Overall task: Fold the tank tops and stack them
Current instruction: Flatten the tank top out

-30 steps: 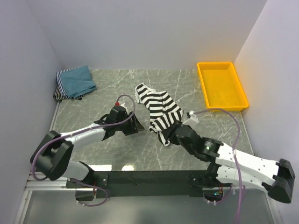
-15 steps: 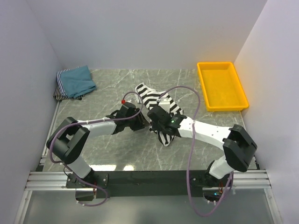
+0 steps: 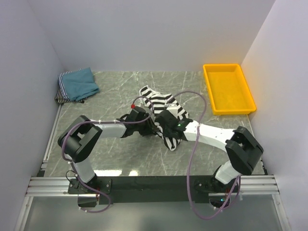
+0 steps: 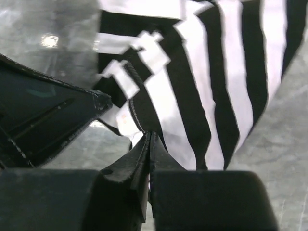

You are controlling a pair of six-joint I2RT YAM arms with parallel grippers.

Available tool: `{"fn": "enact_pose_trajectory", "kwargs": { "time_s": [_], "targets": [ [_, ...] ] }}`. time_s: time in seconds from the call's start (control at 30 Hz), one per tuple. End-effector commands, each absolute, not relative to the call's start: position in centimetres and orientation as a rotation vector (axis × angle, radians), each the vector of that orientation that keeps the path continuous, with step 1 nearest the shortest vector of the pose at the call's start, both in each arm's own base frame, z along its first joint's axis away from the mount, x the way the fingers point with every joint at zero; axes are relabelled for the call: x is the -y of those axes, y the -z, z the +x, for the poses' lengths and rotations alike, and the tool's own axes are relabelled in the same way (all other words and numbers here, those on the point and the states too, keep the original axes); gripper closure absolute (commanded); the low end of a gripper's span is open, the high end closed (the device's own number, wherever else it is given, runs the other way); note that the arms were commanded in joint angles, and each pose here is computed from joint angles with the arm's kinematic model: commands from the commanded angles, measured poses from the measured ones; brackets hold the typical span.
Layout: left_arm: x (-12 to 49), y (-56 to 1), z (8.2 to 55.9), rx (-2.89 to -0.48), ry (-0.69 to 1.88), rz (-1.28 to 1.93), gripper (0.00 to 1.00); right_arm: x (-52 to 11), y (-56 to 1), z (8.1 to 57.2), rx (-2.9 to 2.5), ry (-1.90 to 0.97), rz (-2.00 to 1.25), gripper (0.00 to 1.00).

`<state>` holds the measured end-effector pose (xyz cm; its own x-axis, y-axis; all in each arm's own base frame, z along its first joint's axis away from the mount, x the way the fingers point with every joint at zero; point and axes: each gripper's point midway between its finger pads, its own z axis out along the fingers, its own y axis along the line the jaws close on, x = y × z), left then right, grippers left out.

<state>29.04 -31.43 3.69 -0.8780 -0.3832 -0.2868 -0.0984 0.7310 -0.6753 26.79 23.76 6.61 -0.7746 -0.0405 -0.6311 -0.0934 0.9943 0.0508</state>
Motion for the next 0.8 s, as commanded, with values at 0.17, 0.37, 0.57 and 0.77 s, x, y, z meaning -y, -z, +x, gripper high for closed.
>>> {"fn": "enact_pose_trajectory", "kwargs": {
  "time_s": [0.17,0.37,0.57,0.77],
  "targets": [
    [33.5,-2.7,29.6,-2.554,0.948,-0.336,0.7,-20.4,-10.7,26.0,-2.311,-0.233,0.205,1.0],
    [31.0,-3.7,29.9,-2.52,0.837,-0.429,0.99,-15.8,-11.4,23.7,-2.221,-0.246,0.434,1.0],
    [22.6,-4.9,28.6,-2.434,0.692,-0.629,0.99,-12.9,-9.5,20.2,-2.175,-0.404,0.657,1.0],
    [16.8,-4.9,25.8,-2.387,0.659,-0.698,0.9,-13.4,-6.0,17.7,-2.239,-0.542,0.697,0.98]
  ]
}}
